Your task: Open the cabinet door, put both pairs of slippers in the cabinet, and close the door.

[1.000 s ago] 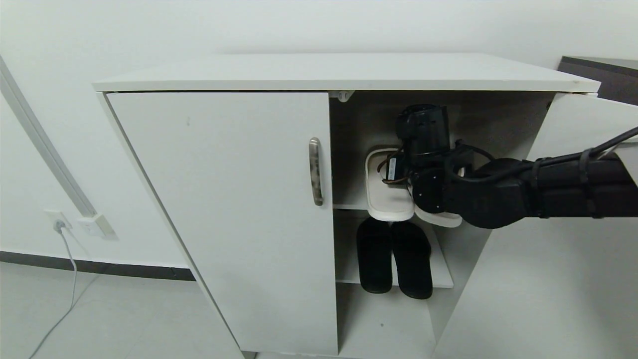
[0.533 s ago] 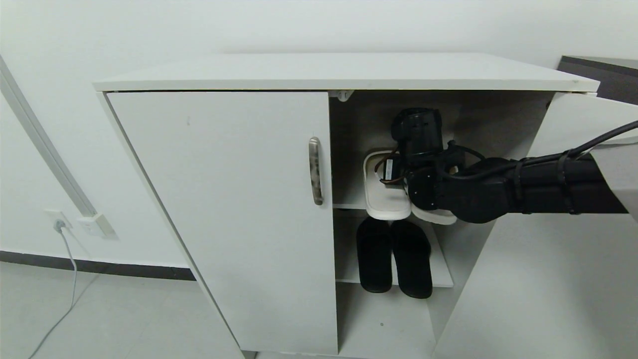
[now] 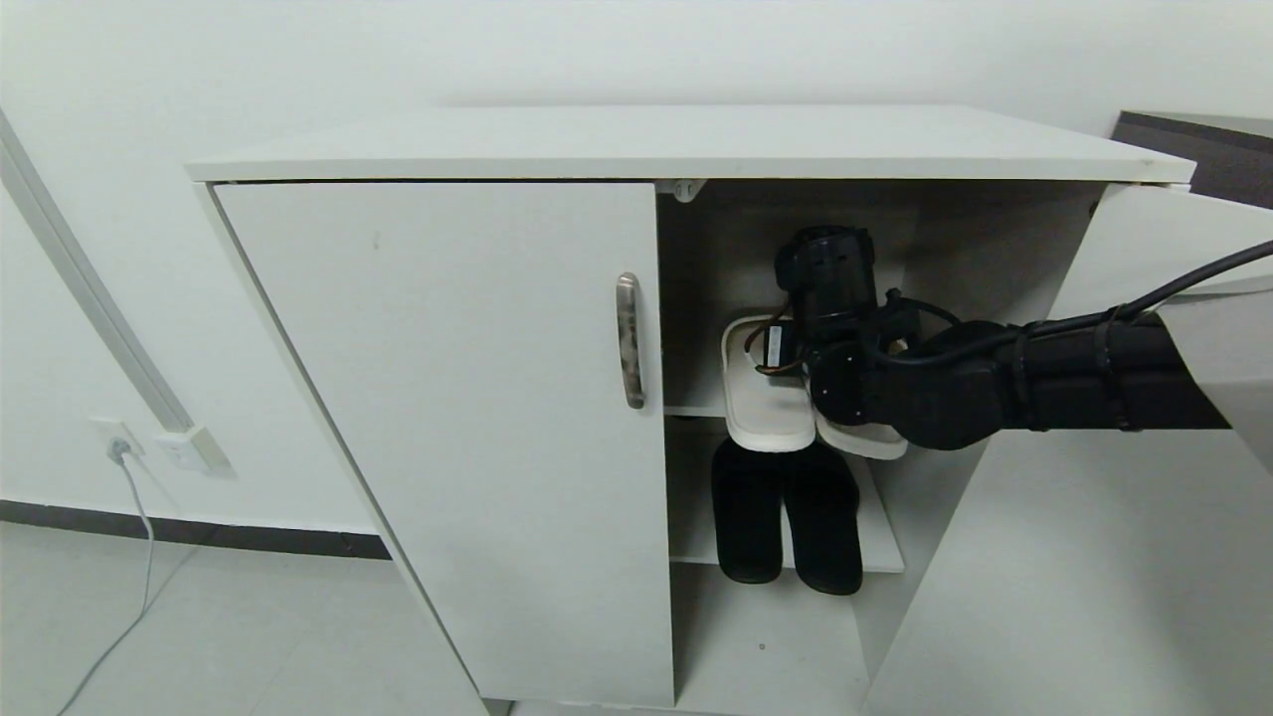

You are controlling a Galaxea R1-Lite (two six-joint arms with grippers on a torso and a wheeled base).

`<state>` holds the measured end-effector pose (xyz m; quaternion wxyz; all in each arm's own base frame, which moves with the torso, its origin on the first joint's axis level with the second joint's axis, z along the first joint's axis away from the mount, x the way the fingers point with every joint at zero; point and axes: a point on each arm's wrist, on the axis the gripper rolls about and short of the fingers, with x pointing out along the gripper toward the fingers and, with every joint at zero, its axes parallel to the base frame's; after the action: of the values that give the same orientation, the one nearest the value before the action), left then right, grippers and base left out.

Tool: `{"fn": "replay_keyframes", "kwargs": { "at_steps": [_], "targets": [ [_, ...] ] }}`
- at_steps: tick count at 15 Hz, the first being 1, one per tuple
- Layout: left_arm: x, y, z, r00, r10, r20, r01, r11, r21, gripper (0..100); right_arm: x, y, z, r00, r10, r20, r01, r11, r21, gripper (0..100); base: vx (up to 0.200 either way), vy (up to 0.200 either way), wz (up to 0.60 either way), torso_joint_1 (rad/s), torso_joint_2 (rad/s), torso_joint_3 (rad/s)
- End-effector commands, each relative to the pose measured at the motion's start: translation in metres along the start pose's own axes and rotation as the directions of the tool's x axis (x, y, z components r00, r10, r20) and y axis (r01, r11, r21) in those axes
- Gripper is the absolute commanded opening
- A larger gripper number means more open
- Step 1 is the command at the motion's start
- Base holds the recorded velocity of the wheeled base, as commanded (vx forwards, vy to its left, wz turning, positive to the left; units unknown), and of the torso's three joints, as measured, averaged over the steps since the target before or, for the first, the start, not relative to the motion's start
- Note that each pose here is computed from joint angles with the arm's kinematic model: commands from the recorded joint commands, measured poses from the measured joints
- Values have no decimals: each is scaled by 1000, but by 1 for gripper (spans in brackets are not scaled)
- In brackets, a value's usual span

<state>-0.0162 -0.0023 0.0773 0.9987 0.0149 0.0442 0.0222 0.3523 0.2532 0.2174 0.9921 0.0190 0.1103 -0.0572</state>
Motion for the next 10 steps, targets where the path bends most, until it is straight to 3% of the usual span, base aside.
{"fn": "replay_keyframes", "kwargs": {
  "at_steps": [1,5,10],
  "targets": [
    [0,0,0,1000,2,-1,-2,1000,0,0,0,0,0,1000,1,-1,-1,1000,0,100,0,0,0,0,0,0],
    [0,0,0,1000,0,-1,0,1000,0,0,-26,-6,-2,1000,22,-18,-22,999,-25,100,0,0,0,0,0,0],
    [0,0,0,1000,2,-1,-2,1000,0,0,-94,-28,16,994,109,5,-109,994,-18,100,0,0,0,0,0,0]
  ]
}}
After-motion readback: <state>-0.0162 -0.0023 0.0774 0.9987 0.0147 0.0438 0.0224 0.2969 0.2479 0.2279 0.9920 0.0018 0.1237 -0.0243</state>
